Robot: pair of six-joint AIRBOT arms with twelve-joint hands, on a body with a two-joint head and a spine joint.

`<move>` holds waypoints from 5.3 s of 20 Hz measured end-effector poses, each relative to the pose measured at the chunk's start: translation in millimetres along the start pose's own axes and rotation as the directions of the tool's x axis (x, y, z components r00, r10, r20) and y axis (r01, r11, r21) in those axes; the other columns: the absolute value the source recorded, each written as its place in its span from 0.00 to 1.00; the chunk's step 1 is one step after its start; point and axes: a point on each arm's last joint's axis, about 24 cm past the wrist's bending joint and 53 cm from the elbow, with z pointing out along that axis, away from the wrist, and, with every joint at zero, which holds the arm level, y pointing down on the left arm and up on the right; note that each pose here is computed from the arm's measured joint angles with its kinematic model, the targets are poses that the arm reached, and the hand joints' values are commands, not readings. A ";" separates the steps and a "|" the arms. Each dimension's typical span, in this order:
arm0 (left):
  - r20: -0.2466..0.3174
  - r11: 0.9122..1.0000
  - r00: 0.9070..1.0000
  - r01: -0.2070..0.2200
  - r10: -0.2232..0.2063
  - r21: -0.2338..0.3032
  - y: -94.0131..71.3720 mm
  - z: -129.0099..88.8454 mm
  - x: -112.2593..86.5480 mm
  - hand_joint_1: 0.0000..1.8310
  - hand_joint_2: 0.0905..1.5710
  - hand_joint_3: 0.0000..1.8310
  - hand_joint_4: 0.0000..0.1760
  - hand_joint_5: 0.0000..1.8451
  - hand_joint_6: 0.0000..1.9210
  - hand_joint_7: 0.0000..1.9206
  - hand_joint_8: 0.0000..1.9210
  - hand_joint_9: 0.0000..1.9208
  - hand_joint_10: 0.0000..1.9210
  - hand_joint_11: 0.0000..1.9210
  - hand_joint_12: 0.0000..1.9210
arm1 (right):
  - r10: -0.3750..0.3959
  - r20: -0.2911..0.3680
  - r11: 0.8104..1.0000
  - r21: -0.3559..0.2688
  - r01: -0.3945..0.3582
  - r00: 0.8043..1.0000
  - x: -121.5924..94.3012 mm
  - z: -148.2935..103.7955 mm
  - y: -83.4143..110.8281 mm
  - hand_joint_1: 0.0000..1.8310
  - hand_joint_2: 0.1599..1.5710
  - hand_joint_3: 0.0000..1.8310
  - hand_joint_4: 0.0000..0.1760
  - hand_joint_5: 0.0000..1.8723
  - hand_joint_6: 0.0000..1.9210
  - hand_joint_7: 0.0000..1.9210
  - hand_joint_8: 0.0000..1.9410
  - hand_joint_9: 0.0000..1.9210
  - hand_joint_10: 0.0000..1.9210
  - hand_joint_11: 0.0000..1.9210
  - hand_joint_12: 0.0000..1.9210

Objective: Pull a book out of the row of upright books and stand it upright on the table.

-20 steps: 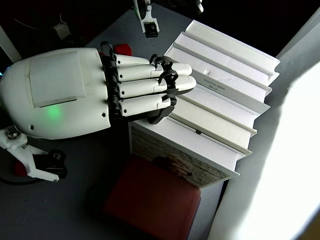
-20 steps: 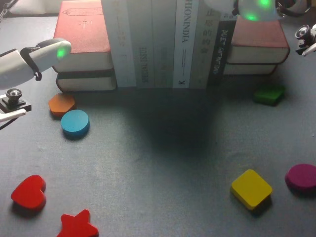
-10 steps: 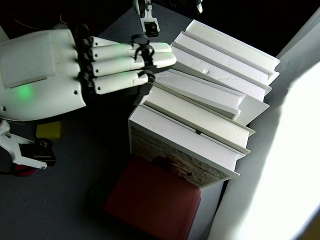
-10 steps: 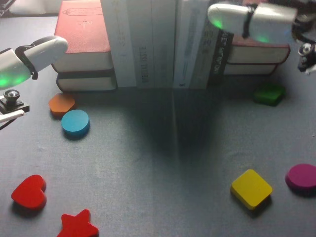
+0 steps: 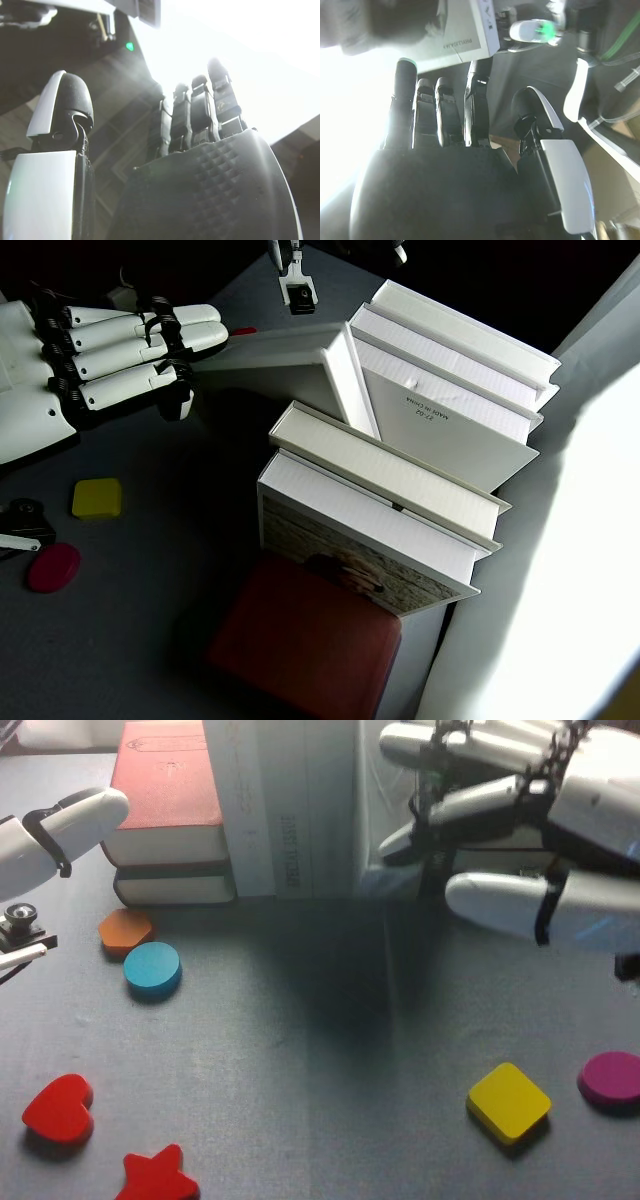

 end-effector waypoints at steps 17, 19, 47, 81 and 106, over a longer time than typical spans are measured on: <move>0.025 1.000 1.000 -0.004 0.005 -0.017 4.5 -6.4 -7.3 0.47 0.76 0.00 0.25 0.11 0.00 0.01 0.00 0.00 0.00 0.00 0.05 | -0.416 -0.088 0.908 -0.100 0.407 0.905 -44.5 33.5 53.2 0.68 0.61 0.00 0.50 0.00 0.00 0.00 0.00 0.01 0.00 0.00 0.99; 0.025 1.000 1.000 -0.005 0.005 -0.021 5.5 -7.2 -7.5 0.50 0.76 0.00 0.10 0.13 0.00 0.05 0.00 0.01 0.00 0.00 0.12 | -0.468 -0.092 0.883 -0.099 0.460 0.879 -50.1 42.9 63.1 0.63 0.65 0.00 0.60 0.00 0.00 0.00 0.00 0.00 0.00 0.00 0.04; 0.046 0.998 0.999 0.029 -0.026 -0.048 25.7 -11.4 -3.6 0.43 0.77 0.00 0.29 0.15 0.01 0.09 0.00 0.06 0.01 0.00 0.40 | -0.794 -0.472 0.554 -0.303 0.776 0.383 53.2 91.5 27.2 0.71 0.80 0.00 0.00 0.39 0.65 0.34 0.84 0.25 0.89 0.19 0.92; 0.069 0.998 0.997 0.037 -0.034 -0.045 27.8 -12.8 -6.3 0.44 0.78 0.00 0.16 0.15 0.00 0.09 0.00 0.09 0.00 0.00 0.57 | -0.695 -0.407 0.708 -0.531 0.465 0.593 56.5 17.1 141.8 0.60 0.81 0.00 0.05 0.35 0.76 0.33 0.83 0.23 0.82 0.00 0.97; 0.083 0.996 0.996 0.046 -0.040 -0.080 39.4 -14.3 -5.5 0.34 0.78 0.00 0.15 0.16 0.00 0.12 0.01 0.15 0.02 0.00 0.63 | -0.161 -0.581 0.985 -0.038 0.171 0.798 -2.9 85.7 28.3 0.59 0.79 0.00 0.00 0.37 0.74 0.26 0.09 0.01 0.35 0.00 0.49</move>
